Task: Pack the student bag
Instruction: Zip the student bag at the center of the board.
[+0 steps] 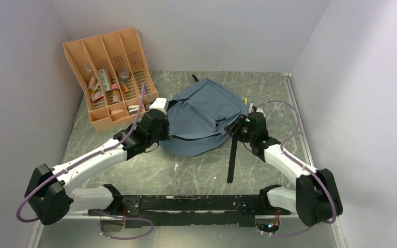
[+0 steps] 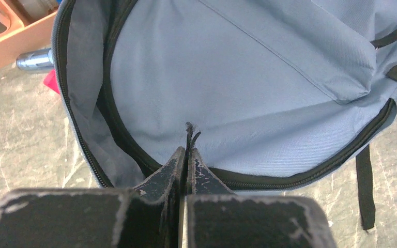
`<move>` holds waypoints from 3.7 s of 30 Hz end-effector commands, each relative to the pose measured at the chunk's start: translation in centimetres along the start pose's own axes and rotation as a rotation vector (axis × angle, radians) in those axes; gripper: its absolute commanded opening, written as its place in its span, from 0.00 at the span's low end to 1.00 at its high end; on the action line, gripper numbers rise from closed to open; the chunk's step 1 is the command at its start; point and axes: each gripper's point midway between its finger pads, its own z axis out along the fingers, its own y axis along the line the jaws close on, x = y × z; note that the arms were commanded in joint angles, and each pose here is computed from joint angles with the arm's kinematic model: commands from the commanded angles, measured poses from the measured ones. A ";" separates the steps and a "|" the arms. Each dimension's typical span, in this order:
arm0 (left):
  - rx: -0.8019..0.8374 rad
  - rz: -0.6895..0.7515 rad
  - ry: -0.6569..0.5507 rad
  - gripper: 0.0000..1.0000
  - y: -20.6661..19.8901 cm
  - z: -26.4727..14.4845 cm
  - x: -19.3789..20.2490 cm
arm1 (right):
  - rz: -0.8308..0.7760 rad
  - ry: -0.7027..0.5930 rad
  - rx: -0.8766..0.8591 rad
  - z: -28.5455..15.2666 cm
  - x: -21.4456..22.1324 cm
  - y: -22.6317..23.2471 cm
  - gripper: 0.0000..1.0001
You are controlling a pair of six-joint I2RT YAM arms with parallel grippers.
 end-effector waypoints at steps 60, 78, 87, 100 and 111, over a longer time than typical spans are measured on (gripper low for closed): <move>0.114 -0.161 -0.058 0.05 -1.5 -1.0 -0.6 | -1.467 -0.140 -0.969 -1.0 14.4 20.1 0.51; 0.054 -0.147 -0.084 0.05 -0.6 -1.0 -1.6 | -1.515 -0.123 -0.897 -0.7 14.2 18.8 0.10; -0.058 -0.128 -0.093 0.05 1.9 -0.6 -3.2 | -1.554 0.016 -0.904 -1.5 15.6 16.5 0.00; -0.260 -0.138 -0.163 0.05 7.9 -0.2 -7.2 | -1.615 0.100 -0.884 -3.1 15.7 14.5 0.00; -0.290 -0.120 -0.211 0.05 9.0 2.8 -11.9 | -1.739 0.248 -0.867 -4.6 18.0 12.4 0.00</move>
